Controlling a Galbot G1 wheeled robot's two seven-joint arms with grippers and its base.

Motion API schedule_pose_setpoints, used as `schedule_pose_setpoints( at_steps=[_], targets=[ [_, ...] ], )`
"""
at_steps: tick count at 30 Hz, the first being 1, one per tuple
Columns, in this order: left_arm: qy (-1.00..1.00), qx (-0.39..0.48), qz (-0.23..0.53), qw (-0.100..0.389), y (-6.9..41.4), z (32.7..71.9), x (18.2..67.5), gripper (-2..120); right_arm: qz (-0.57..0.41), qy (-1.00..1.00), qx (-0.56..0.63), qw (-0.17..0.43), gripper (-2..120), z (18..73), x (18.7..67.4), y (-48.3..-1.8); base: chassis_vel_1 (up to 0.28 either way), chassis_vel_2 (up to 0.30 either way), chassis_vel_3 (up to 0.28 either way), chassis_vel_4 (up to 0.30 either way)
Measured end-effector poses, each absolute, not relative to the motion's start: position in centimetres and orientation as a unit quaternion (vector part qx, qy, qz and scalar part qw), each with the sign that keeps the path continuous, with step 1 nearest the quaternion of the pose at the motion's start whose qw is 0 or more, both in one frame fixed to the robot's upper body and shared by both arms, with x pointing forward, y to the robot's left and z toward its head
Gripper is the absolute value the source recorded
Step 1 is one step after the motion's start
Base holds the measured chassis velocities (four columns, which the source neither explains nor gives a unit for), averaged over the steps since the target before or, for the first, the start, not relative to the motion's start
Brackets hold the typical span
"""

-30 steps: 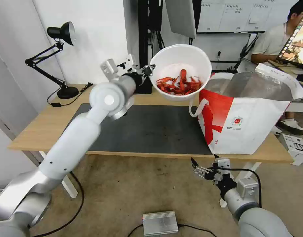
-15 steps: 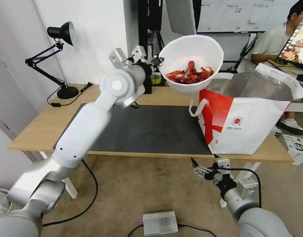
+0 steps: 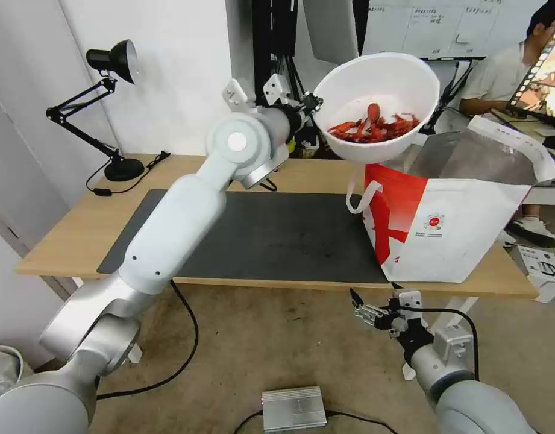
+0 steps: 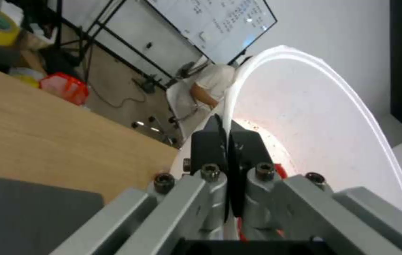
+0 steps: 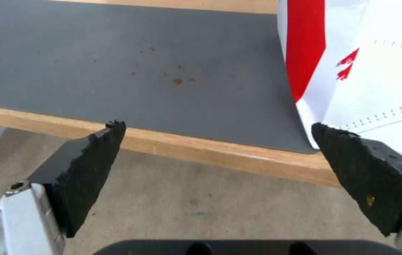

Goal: Pick up the trash from the table and place it into the takeout bag.

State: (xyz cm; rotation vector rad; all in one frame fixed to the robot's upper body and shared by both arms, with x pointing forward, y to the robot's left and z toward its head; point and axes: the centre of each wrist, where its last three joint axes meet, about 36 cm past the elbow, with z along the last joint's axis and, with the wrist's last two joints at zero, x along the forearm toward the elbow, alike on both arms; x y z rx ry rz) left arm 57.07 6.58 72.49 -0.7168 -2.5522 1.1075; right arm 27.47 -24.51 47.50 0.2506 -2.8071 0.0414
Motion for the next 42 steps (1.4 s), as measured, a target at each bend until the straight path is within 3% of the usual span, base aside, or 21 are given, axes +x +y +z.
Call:
schedule_pose_setpoints(
  at_steps=[20, 42],
  targets=[
    [-0.859, -0.294, 0.392, 0.150, -1.8, 71.6, 57.4, 0, 0.014, -0.983, 0.088, 0.161, 100, 47.5, 27.5, -24.5, 0.000, 0.000, 0.000, 0.000],
    [-0.876, -0.274, 0.362, 0.166, -4.4, 68.4, 58.2, 0, 0.015, -0.983, 0.088, 0.161, 100, 47.5, 27.5, -24.5, 0.000, 0.000, 0.000, 0.000]
  ],
)
